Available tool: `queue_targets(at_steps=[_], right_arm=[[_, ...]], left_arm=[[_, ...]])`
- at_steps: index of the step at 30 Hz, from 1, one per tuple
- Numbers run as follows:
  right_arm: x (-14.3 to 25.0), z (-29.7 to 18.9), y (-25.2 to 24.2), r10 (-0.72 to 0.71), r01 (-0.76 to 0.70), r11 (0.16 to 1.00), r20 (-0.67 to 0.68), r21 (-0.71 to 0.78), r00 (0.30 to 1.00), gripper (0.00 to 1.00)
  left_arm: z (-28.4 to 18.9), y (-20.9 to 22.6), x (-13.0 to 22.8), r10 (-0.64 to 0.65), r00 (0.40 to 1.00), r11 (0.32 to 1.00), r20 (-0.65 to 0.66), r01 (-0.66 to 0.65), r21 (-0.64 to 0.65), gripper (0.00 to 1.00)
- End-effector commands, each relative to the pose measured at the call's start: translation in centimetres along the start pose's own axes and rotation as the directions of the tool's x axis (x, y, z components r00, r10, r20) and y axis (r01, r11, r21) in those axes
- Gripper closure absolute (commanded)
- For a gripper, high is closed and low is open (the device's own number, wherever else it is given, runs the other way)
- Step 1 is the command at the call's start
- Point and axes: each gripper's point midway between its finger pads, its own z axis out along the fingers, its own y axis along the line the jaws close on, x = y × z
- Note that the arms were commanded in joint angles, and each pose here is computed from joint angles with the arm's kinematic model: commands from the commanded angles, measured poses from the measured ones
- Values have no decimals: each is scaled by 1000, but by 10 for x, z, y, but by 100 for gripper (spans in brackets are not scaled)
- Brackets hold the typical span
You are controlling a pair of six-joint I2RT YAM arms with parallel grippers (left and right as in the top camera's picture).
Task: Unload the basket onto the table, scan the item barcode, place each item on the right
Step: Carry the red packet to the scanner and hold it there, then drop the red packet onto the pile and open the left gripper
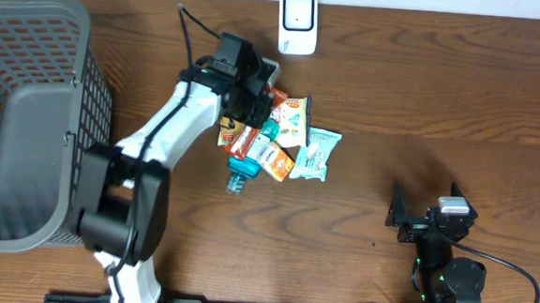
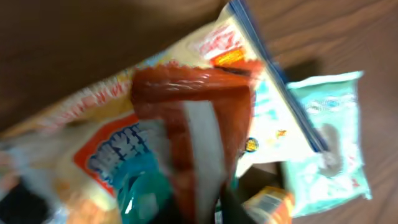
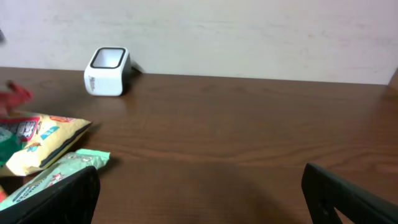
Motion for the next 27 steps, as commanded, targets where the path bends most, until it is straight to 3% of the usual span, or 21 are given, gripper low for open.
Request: queue_targets(at_steps=[1,3,7,12,19,27], right_arm=[[1,0,0,3,-3,1000,-4,4,1000,1],[1,0,0,3,-3,1000,-4,4,1000,1],[1,0,0,3,-3,1000,-4,4,1000,1],[1,0,0,3,-3,1000,-4,4,1000,1],[1,0,0,3,-3,1000,-4,4,1000,1],[1,0,0,3,-3,1000,-4,4,1000,1]], left_arm=[[14,3,10,-3,999,1000,-40,3,11,26],[18,5,15,-9,998,1000,-59,10,9,2],[11,17,14,-14,998,997,-58,9,-75,2],[-33,22,1,10,1000,980,4,-9,-197,1],[-143,14,-34,104,966,929,239,-8,-371,1],[-282,-4,-34,170,842,898,513,83,-433,1]])
